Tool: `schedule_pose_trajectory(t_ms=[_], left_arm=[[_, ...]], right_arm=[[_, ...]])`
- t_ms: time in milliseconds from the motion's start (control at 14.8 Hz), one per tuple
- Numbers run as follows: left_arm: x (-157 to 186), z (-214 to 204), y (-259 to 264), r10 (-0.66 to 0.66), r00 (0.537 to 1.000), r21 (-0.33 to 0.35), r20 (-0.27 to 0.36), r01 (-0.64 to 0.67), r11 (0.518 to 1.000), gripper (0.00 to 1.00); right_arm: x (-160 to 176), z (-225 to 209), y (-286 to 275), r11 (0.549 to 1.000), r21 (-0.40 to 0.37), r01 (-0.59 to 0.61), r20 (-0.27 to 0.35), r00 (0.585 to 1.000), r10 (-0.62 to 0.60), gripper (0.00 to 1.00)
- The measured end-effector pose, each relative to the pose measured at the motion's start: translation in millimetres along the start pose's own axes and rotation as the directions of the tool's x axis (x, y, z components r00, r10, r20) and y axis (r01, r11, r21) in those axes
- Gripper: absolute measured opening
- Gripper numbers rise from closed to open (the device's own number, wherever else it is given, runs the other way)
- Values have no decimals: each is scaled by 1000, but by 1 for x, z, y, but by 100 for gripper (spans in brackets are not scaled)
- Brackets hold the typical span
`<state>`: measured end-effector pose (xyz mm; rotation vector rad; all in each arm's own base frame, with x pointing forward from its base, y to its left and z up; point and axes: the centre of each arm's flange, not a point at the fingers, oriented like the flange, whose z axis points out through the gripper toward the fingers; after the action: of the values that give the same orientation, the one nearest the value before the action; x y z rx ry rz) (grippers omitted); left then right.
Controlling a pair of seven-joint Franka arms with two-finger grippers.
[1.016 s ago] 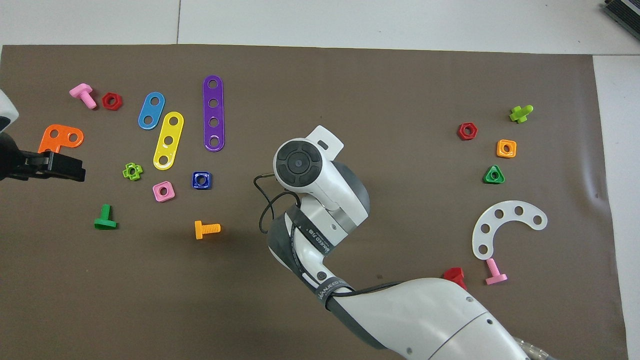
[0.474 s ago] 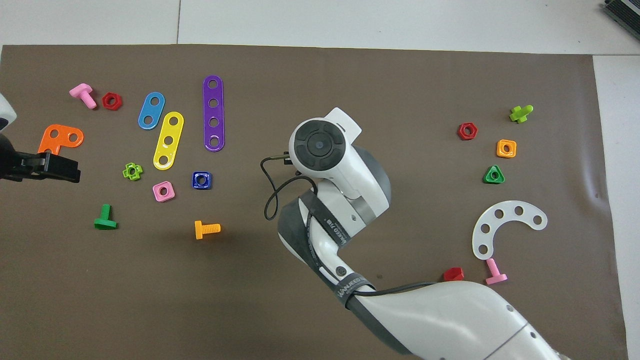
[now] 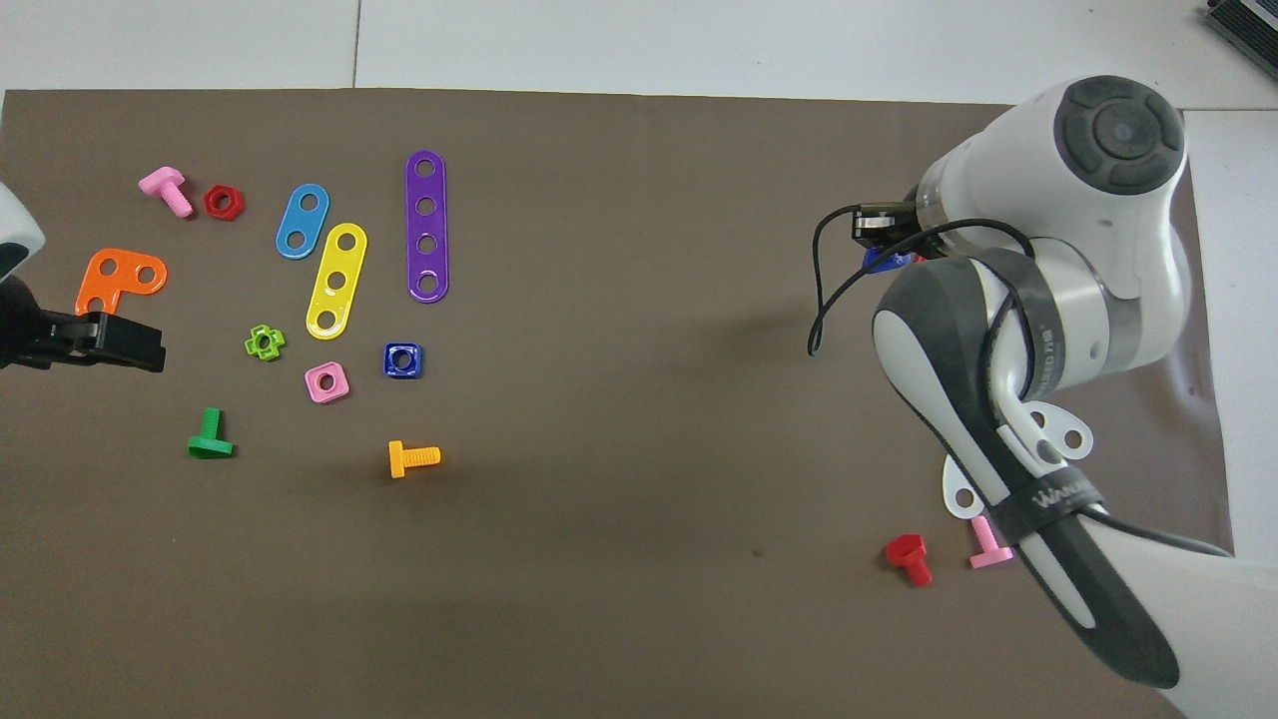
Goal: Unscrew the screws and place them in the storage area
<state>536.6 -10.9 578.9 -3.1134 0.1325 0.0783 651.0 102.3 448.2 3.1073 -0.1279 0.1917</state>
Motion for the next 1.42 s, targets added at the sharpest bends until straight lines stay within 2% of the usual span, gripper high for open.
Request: schedule_pose_trajectory(t_ms=[203, 406, 542, 745, 880, 1016, 1151, 1287, 1422], left_arm=[[-3, 3, 4, 2, 1000, -16, 7, -2, 1000, 100], [-5, 3, 7, 1, 1000, -37, 6, -1, 999, 100], [-6, 5, 7, 1, 1000, -38, 10, -1, 999, 100], [-8, 4, 7, 0, 1000, -37, 8, 0, 999, 100], [-9, 2, 3, -8, 1000, -38, 4, 9, 999, 100], [-10, 1, -3, -19, 1000, -39, 3, 19, 999, 100], [-11, 1, -4, -21, 1000, -39, 3, 21, 999, 100], [-11, 1, -4, -21, 1000, -39, 3, 21, 999, 100], [-11, 1, -4, -21, 1000, -39, 3, 21, 999, 100]], right_arm=[[-18, 53, 47, 998, 59, -8, 4, 1000, 8, 19], [-51, 109, 72, 998, 58, 5, -2, 1000, -5, 19], [-65, 127, 82, 998, 54, 24, 17, 1000, -25, 19], [-70, 129, 87, 998, 52, 30, 23, 999, -31, 19], [-71, 126, 87, 998, 53, 30, 20, 999, -31, 33], [-66, 115, 86, 998, 57, 19, -2, 1000, -19, 56], [-54, 85, 84, 998, 63, -15, -31, 999, 17, 76], [-41, 39, 85, 997, 65, -30, -24, 999, 32, 98], [-32, -17, 91, 997, 64, -38, -10, 999, 39, 100]])
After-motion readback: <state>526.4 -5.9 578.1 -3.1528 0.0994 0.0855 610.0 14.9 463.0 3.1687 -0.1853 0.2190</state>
